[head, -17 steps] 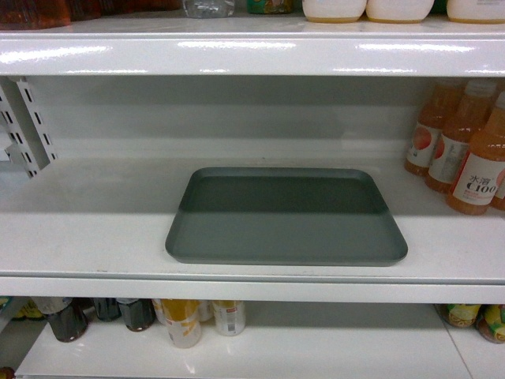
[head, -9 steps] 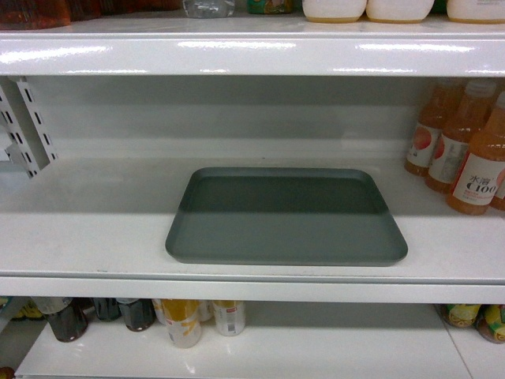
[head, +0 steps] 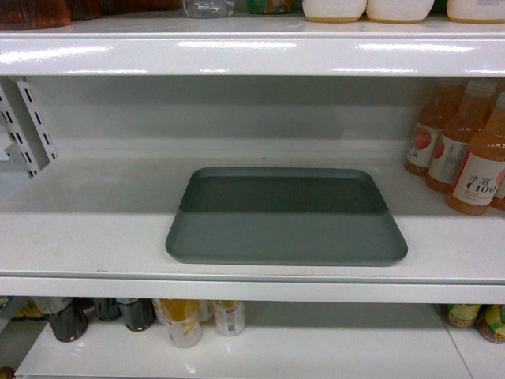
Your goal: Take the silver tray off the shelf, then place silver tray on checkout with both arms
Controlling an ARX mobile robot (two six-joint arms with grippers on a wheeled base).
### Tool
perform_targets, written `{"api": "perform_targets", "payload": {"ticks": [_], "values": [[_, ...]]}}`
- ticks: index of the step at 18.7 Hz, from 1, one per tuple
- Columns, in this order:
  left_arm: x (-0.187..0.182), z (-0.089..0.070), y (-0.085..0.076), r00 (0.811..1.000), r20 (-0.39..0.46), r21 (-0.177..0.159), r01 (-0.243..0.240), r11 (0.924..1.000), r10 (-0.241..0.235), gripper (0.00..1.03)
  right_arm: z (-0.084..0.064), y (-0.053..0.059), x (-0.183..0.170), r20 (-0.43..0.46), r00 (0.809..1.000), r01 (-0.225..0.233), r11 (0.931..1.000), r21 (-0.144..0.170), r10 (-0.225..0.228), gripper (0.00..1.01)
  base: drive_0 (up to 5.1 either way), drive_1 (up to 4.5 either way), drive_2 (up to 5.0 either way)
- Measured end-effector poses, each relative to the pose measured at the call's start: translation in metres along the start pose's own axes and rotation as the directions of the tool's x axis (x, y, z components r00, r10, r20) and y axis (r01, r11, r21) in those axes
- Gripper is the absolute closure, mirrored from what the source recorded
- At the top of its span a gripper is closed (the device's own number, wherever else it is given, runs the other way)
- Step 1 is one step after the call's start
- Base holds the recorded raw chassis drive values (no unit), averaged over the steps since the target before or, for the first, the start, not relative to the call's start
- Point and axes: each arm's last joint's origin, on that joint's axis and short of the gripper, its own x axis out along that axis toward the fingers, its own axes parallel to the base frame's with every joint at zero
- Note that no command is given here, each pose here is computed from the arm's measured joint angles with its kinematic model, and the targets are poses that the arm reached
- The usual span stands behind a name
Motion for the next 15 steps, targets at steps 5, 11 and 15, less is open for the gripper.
{"api": "perform_targets", "payload": {"ticks": [5,11,15], "values": [[0.0,0.0,0.0,1.0,0.0,0.0,0.0,1.0,0.0,0.05,0.0,0.0,0.0,0.0,1.0,0.0,1.0,0.0,0.0,0.03,0.0,0.0,0.0],[0.0,0.0,0.0,1.0,0.0,0.0,0.0,1.0,0.0,0.05,0.0,0.0,0.0,0.0,1.0,0.0,1.0,0.0,0.0,0.03,0.0,0.0,0.0],[0.0,0.0,0.0,1.0,0.0,0.0,0.0,1.0,0.0,0.05,0.0,0.0,0.0,0.0,1.0,0.0,1.0,0.0,0.0,0.03,0.0,0.0,0.0]]}}
